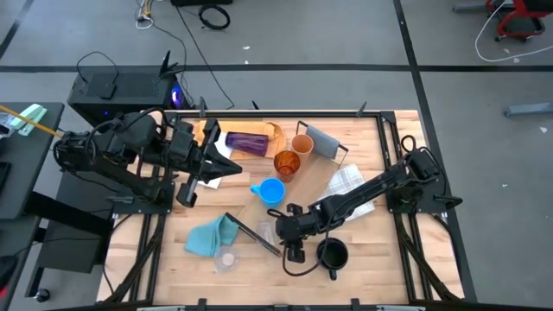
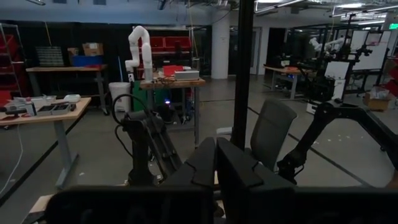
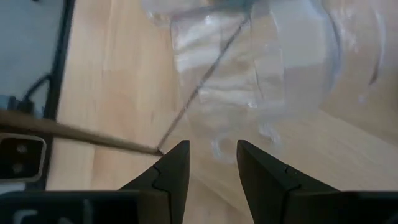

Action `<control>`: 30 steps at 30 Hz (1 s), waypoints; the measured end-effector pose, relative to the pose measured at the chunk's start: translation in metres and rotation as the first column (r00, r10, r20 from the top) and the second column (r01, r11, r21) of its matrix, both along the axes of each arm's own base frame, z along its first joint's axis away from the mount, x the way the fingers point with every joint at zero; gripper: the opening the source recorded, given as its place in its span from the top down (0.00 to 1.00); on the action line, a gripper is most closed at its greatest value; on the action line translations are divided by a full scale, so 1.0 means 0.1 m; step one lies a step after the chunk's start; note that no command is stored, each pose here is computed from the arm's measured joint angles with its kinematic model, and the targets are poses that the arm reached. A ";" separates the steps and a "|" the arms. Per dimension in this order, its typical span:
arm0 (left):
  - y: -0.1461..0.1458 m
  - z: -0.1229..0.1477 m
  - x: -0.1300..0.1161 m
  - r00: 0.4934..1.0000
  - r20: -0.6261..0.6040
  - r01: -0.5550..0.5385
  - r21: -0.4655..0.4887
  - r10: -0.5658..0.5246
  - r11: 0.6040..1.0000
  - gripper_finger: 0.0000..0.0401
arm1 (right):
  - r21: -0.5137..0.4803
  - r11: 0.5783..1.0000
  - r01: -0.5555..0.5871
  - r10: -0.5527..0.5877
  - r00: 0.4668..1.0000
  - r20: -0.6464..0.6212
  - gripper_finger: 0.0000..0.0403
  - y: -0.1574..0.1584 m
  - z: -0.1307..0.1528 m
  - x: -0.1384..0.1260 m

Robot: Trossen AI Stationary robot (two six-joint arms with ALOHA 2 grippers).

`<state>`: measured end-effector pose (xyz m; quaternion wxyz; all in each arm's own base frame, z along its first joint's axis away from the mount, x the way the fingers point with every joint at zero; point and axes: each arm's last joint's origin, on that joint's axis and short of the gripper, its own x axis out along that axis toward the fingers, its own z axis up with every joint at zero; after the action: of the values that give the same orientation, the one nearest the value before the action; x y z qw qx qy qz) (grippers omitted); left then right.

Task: Stack small to large cups/mugs on shelf
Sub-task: Put the transparent mug on the shelf

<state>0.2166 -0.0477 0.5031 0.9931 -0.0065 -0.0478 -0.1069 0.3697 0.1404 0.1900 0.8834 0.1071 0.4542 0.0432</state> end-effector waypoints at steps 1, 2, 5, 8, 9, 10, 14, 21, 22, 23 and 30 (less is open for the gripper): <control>0.00 0.00 0.00 1.000 0.000 0.000 0.000 0.000 1.000 0.94 | 0.004 1.000 0.003 -0.003 1.000 0.002 0.65 0.00 -0.01 0.01; 0.00 0.00 0.00 1.000 -0.001 0.000 0.000 0.000 1.000 0.95 | 0.000 1.000 0.003 -0.003 1.000 -0.007 0.65 0.00 -0.02 0.00; 0.00 0.00 0.00 1.000 0.000 0.000 0.000 0.000 1.000 0.97 | 0.020 1.000 0.012 -0.012 1.000 0.007 0.65 0.01 -0.02 0.02; 0.00 0.00 0.00 1.000 -0.001 0.000 0.001 0.000 1.000 0.99 | 0.032 0.999 0.019 -0.020 1.000 0.011 0.65 0.02 -0.01 0.02; 0.00 0.00 0.00 1.000 0.000 0.000 0.007 0.000 1.000 0.99 | 0.035 0.999 0.018 -0.019 1.000 0.017 0.65 0.02 -0.01 0.03; 0.00 0.00 0.00 1.000 0.001 -0.001 0.010 0.001 1.000 0.99 | 0.037 0.999 0.019 -0.020 1.000 0.022 0.65 0.02 -0.01 0.03; 0.00 0.00 0.00 1.000 0.001 -0.001 0.011 0.001 1.000 0.95 | 0.049 0.998 0.031 -0.032 0.999 0.023 0.65 0.02 0.00 0.03; 0.00 0.00 0.00 1.000 0.001 -0.001 0.010 0.001 1.000 0.97 | 0.050 0.998 0.030 -0.032 0.999 0.027 0.65 0.03 0.00 0.04; 0.00 0.00 0.00 1.000 0.001 -0.001 0.010 0.001 1.000 0.98 | 0.050 0.998 0.030 -0.031 0.999 0.026 0.65 0.03 0.00 0.04; 0.00 0.00 0.00 1.000 0.001 -0.001 0.011 0.001 1.000 0.98 | 0.049 0.998 0.029 -0.030 0.999 0.026 0.65 0.03 0.00 0.03; 0.00 0.00 0.00 1.000 0.002 -0.001 0.012 0.001 1.000 0.94 | 0.041 0.999 0.014 -0.015 1.000 0.019 0.65 0.03 -0.01 0.03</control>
<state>0.2166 -0.0477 0.5031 0.9932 -0.0006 -0.0482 -0.1065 0.3725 0.1429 0.1893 0.8856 0.1281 0.4440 0.0472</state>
